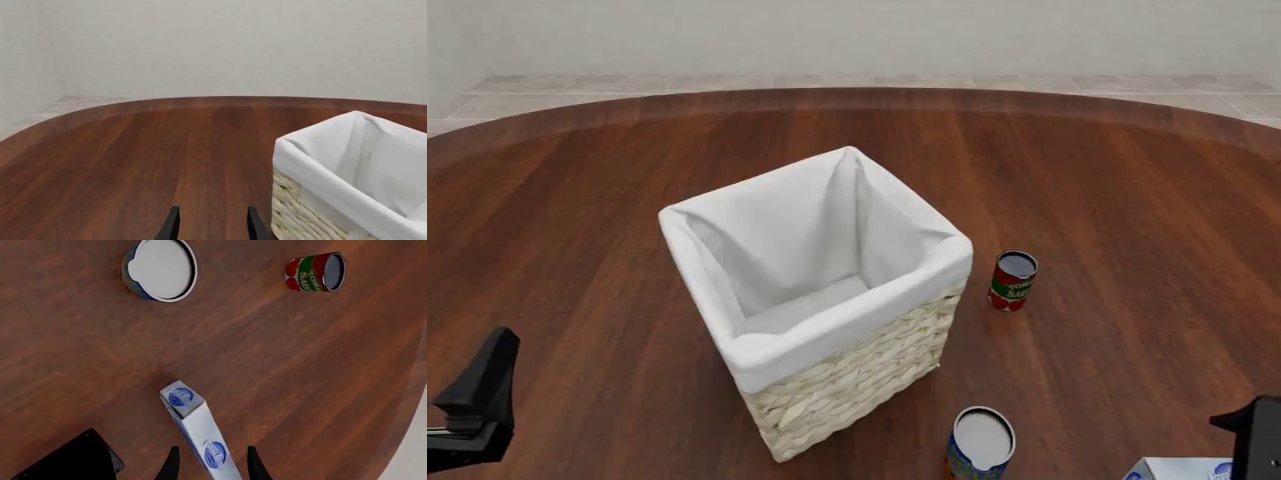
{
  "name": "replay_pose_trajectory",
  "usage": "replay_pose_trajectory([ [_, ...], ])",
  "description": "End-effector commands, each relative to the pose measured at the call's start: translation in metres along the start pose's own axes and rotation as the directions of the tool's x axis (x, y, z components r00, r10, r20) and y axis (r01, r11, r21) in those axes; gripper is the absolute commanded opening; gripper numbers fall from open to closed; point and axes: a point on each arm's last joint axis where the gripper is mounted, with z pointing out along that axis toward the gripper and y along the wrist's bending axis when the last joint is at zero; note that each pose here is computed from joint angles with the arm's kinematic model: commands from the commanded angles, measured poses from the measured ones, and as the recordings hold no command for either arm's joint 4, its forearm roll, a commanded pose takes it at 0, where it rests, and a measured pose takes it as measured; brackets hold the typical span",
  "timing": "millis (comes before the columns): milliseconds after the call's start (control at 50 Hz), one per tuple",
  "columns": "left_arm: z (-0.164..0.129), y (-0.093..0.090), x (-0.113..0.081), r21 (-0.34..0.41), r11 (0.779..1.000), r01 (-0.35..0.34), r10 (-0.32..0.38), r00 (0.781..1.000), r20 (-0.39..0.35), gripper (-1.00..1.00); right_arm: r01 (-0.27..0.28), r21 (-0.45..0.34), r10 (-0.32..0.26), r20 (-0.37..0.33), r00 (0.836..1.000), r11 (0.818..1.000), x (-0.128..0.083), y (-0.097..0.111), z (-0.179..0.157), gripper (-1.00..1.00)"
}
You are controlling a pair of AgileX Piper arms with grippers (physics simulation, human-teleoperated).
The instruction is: Pick up the cream cheese box, and put it in the basket.
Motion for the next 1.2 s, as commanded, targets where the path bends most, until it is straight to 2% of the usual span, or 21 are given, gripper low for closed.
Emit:
replay_pose_trajectory([
  [20,0.0,0.0,0.0,-0.001,1.0,-0.002,0.002,1.0,-0.003,1.0,0.007,-0.009,-0.007,-0.005,1.0,1.0,0.001,0.001,0.007,1.0],
  [1200,0.003,0.0,0.001,-0.006,1.0,-0.013,0.013,1.0,-0.015,1.0,0.037,-0.036,-0.038,-0.028,0.999,0.999,0.004,0.006,0.034,1.0],
])
